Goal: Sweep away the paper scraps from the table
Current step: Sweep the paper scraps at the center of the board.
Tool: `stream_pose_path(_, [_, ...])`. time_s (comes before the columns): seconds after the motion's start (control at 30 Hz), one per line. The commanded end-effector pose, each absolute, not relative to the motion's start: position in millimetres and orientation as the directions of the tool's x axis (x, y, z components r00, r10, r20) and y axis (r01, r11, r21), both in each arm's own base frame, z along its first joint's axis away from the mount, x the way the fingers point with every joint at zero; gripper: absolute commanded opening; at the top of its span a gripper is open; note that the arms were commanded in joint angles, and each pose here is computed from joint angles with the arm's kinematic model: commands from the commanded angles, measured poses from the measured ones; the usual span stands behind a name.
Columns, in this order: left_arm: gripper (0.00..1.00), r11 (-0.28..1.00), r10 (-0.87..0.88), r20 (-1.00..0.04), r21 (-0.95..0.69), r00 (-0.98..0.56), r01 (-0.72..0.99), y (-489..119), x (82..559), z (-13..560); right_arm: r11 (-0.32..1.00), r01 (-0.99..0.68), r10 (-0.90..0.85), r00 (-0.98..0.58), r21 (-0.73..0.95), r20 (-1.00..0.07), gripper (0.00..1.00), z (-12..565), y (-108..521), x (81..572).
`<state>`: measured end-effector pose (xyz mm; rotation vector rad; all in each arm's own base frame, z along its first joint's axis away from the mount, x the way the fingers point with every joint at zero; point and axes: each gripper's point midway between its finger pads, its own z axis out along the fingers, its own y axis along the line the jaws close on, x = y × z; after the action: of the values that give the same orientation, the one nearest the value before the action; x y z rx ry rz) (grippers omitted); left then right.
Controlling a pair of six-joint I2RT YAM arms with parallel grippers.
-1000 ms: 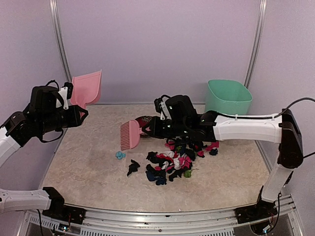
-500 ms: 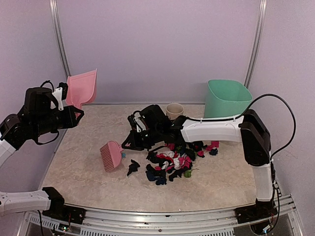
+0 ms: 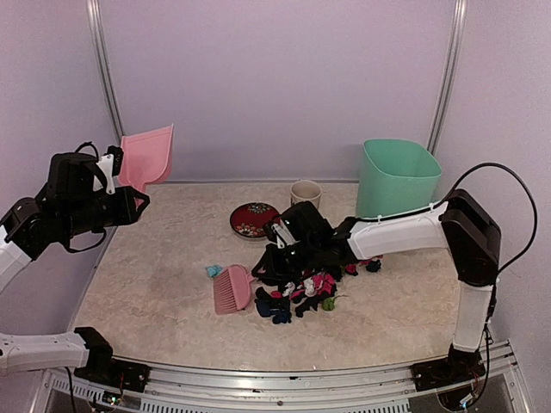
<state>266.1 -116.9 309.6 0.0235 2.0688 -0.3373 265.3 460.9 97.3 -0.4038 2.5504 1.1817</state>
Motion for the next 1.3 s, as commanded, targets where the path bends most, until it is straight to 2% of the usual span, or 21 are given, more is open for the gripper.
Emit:
stream_pose_path(0.0, [0.0, 0.956, -0.123, -0.855, -0.239, -0.504, 0.171, -124, 273, 305, 0.749, -0.295, -0.06, -0.922, 0.593, -0.383, 0.0, 86, 398, 267])
stream_pose_path(0.33, [0.0, 0.941, -0.121, -0.829, -0.27, -0.546, 0.203, -139, 278, 291, 0.841, -0.193, 0.027, -0.918, 0.506, -0.395, 0.0, 93, 308, 248])
stream_pose_path(0.53, [0.0, 0.94, -0.129, -0.819, -0.281, -0.559, 0.194, -143, 279, 284, 0.777, -0.293, 0.054, -0.851, 0.557, -0.523, 0.0, 166, 303, 245])
stream_pose_path(0.67, [0.0, 0.94, -0.134, -0.824, -0.283, -0.551, 0.193, -145, 280, 288, 0.704, -0.399, 0.04, -0.804, 0.588, -0.593, 0.0, 217, 329, 246])
stream_pose_path(0.83, [0.0, 0.942, -0.141, -0.835, -0.278, -0.532, 0.188, -142, 279, 298, 0.62, -0.481, 0.005, -0.788, 0.621, -0.615, 0.0, 241, 379, 255])
stream_pose_path(1.1, [0.0, 0.947, -0.14, -0.843, -0.268, -0.519, 0.18, -132, 269, 306, 0.504, -0.554, -0.052, -0.785, 0.662, -0.618, 0.0, 239, 471, 273])
stream_pose_path(1.27, [0.0, 0.946, -0.138, -0.843, -0.268, -0.52, 0.184, -129, 263, 307, 0.472, -0.539, -0.07, -0.812, 0.697, -0.58, 0.0, 214, 512, 283])
